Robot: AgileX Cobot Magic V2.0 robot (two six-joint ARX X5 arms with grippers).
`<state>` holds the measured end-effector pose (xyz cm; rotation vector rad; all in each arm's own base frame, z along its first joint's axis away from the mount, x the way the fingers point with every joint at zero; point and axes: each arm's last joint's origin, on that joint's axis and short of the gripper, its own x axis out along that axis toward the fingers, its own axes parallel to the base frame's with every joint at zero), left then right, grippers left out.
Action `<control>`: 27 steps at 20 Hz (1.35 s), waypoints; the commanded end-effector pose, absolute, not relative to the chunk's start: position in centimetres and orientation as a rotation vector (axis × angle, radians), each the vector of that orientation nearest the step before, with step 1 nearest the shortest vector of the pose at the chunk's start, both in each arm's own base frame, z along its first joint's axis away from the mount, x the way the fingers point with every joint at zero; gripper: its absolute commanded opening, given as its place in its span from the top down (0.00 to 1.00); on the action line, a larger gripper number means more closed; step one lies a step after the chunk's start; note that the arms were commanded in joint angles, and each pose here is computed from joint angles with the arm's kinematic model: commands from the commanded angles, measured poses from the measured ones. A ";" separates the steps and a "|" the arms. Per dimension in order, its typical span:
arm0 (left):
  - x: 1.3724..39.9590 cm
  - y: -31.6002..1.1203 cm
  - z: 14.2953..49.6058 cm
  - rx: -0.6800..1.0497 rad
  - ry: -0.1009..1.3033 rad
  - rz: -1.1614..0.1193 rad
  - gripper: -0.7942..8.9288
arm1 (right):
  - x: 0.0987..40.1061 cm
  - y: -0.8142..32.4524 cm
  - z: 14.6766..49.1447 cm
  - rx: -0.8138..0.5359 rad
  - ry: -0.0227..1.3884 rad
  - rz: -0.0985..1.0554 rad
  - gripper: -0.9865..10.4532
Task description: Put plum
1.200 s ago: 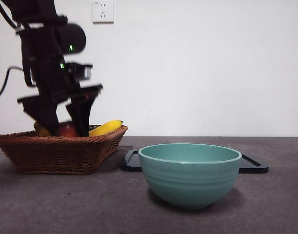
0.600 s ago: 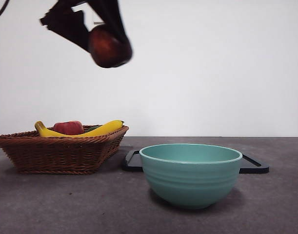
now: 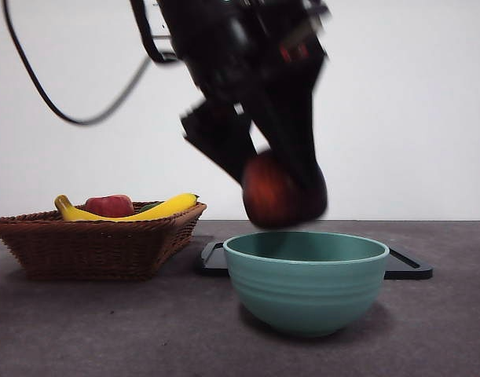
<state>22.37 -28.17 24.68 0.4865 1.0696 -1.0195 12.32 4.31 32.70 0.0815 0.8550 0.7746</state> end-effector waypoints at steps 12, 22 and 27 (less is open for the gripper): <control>22.2 -31.7 20.4 0.700 1.015 -1.023 0.66 | 12.5 4.4 33.3 0.079 0.833 0.781 0.54; 22.0 -31.6 20.4 0.717 1.030 -1.029 0.53 | 12.5 4.4 33.3 0.079 0.833 0.781 0.54; 22.6 -31.2 23.4 0.671 0.968 -1.016 0.53 | 12.5 4.4 33.3 0.079 0.833 0.781 0.54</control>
